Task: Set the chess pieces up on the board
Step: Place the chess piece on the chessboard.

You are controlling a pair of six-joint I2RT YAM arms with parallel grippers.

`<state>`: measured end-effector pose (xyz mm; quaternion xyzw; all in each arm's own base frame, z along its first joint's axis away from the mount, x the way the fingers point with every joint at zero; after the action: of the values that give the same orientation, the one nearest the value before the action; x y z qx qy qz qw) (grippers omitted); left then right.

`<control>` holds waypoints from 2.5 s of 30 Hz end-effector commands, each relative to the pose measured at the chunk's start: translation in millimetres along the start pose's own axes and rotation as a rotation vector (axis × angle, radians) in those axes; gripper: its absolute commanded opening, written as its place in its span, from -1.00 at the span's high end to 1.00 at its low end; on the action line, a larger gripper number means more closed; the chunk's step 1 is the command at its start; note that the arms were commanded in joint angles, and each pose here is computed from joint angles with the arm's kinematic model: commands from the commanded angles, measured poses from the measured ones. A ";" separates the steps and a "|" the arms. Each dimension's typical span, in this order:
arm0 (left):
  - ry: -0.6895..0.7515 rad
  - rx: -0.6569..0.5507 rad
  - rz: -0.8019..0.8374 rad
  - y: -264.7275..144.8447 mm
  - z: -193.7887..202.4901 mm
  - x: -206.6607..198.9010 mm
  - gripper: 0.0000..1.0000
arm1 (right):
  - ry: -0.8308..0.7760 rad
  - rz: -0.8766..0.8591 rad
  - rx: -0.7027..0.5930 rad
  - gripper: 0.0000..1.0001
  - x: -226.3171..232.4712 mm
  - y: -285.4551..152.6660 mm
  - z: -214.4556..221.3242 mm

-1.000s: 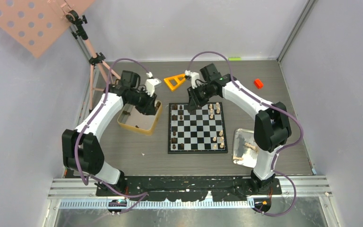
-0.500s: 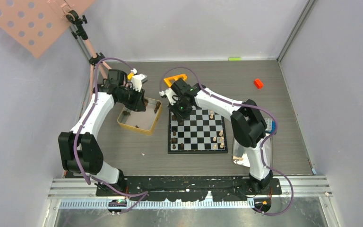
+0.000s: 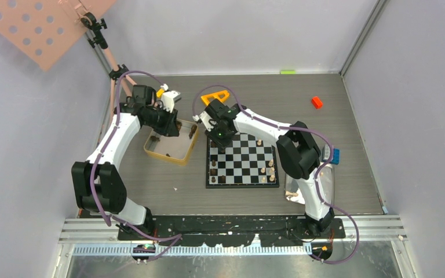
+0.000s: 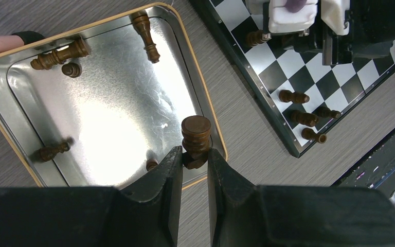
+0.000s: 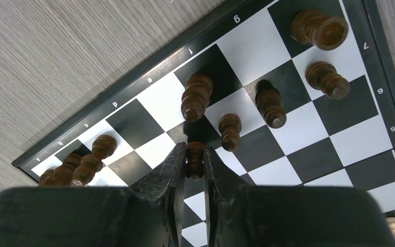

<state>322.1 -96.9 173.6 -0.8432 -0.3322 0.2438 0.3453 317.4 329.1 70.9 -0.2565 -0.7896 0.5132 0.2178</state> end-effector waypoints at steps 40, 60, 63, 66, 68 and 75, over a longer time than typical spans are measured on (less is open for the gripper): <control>0.005 -0.050 0.031 -10.2 -12.1 -8.1 0.96 | -0.041 0.034 -0.026 0.26 5.4 -14.8 -15.7; 0.001 -0.045 0.040 -9.0 -11.3 -8.7 0.96 | -0.038 0.030 -0.019 0.46 5.5 -12.4 -15.4; 0.002 -0.044 0.042 -8.5 -10.7 -8.9 0.96 | -0.035 0.024 -0.019 0.38 6.9 -12.3 -15.5; 0.001 -0.046 0.047 -7.9 -11.5 -9.1 0.96 | -0.033 0.025 -0.029 0.28 7.3 -16.2 -17.1; 0.003 -0.048 0.052 -7.2 -11.9 -9.4 0.96 | -0.029 0.023 -0.043 0.19 8.3 -21.7 -19.7; 0.031 -0.095 0.155 -6.4 -22.9 -22.7 0.96 | -0.008 -0.017 -0.120 0.10 11.2 -57.0 -31.8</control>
<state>316.9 -106.9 177.8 -0.8583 -0.3055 0.2536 0.3251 311.7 330.8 67.1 -0.2531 -0.7778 0.5331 0.2162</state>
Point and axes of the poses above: each gripper's point midway between its finger pads, its own y axis out along the fingers, its own x axis along the line the jaws close on, z = x × y, the point moved 2 cm from there along -y, back along the fingers, and after that the axes turned 5 degrees about y, right-handed, at the moved point
